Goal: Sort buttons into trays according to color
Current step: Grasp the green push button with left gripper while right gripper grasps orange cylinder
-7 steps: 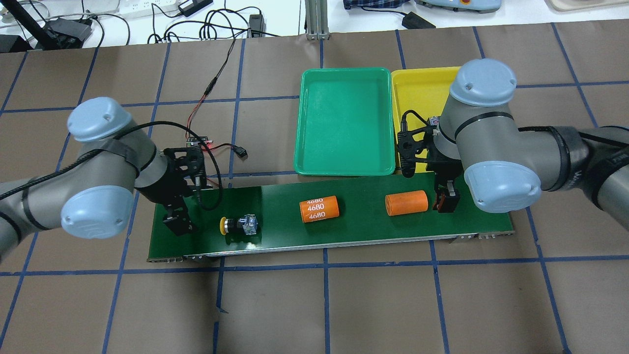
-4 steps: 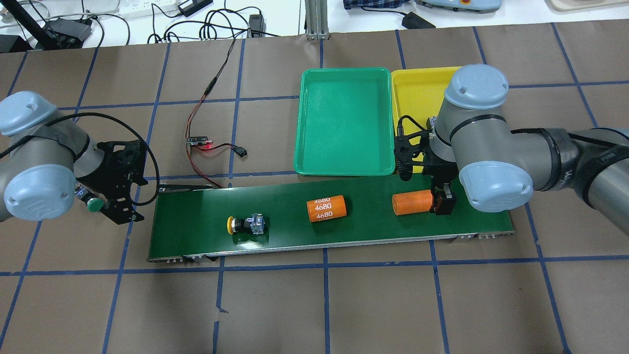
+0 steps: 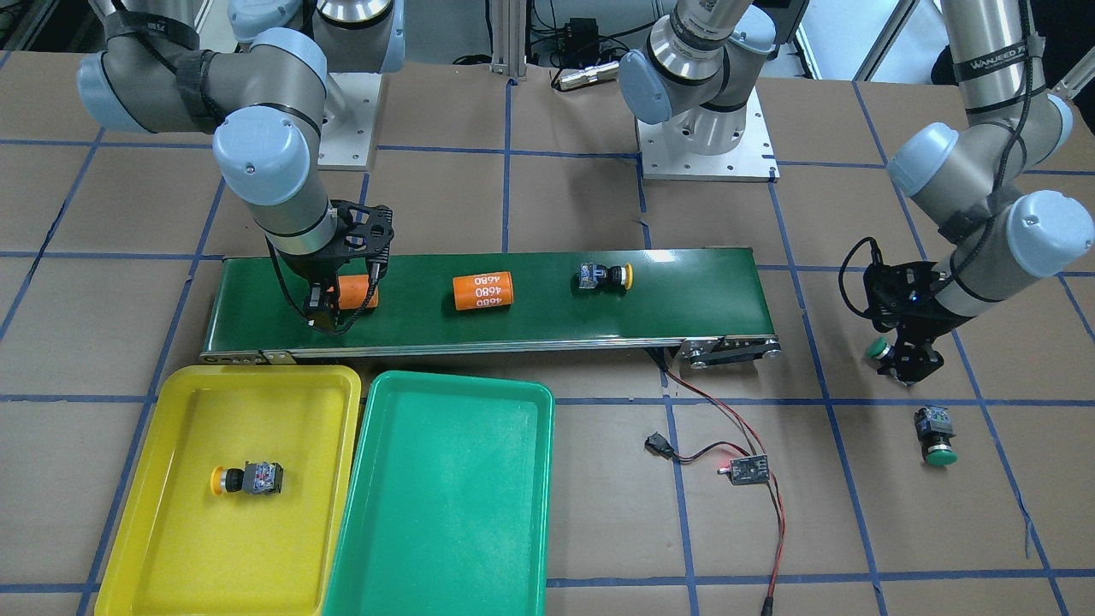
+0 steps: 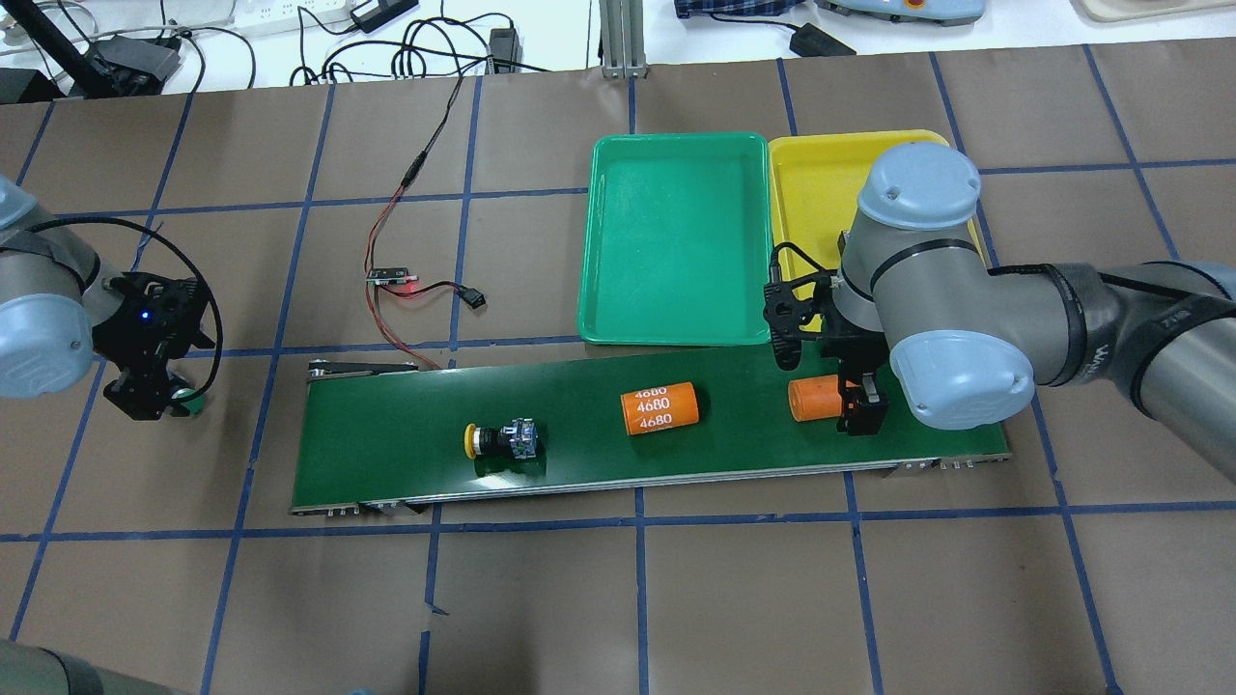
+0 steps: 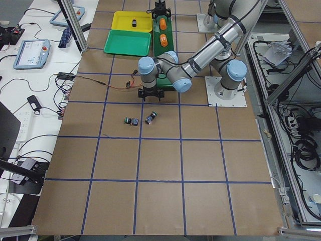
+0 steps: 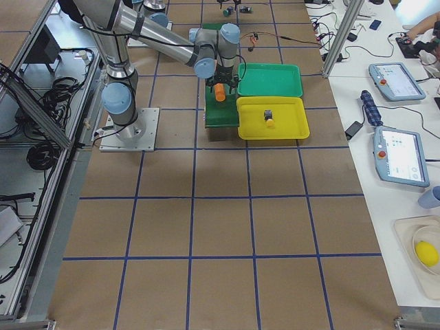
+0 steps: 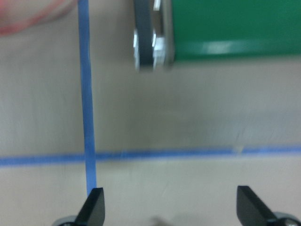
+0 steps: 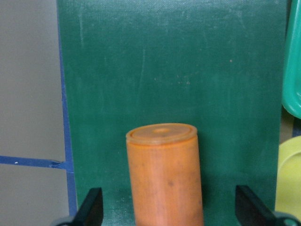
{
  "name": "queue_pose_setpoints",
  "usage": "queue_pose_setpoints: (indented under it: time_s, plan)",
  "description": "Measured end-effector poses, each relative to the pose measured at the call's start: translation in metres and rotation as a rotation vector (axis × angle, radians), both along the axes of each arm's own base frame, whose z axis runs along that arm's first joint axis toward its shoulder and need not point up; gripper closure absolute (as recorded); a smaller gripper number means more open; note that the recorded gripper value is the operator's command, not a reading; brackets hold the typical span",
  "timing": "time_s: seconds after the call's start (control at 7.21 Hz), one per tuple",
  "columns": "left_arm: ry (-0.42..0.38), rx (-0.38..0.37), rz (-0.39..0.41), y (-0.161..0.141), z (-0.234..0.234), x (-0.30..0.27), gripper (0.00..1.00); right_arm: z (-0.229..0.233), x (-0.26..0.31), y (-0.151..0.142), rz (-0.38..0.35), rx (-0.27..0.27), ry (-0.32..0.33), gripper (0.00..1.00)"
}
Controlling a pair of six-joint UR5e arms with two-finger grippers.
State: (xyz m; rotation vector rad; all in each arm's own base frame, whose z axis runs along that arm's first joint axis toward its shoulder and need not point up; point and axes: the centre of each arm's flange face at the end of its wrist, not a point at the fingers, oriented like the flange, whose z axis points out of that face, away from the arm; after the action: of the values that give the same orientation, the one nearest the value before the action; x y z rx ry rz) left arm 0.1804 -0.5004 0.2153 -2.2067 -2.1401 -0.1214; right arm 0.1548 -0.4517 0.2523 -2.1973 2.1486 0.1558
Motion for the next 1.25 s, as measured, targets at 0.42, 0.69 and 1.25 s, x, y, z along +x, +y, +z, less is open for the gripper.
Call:
queue_pose_setpoints:
  time_s: [0.42, 0.69, 1.25]
  plan:
    - [-0.039, 0.028, -0.037, 0.003, -0.025, 0.035, 0.18, -0.001, 0.000, 0.005, 0.001, 0.002, 0.010, 0.00]
    - [-0.050, 0.009, -0.084, -0.002, -0.038, 0.040, 0.17, -0.001, 0.000, 0.006, 0.001, 0.002, 0.012, 0.00]
    - [-0.002, -0.034, -0.117, -0.016, -0.041, 0.024, 0.12, -0.002, -0.001, 0.004, -0.001, 0.004, 0.015, 0.00]
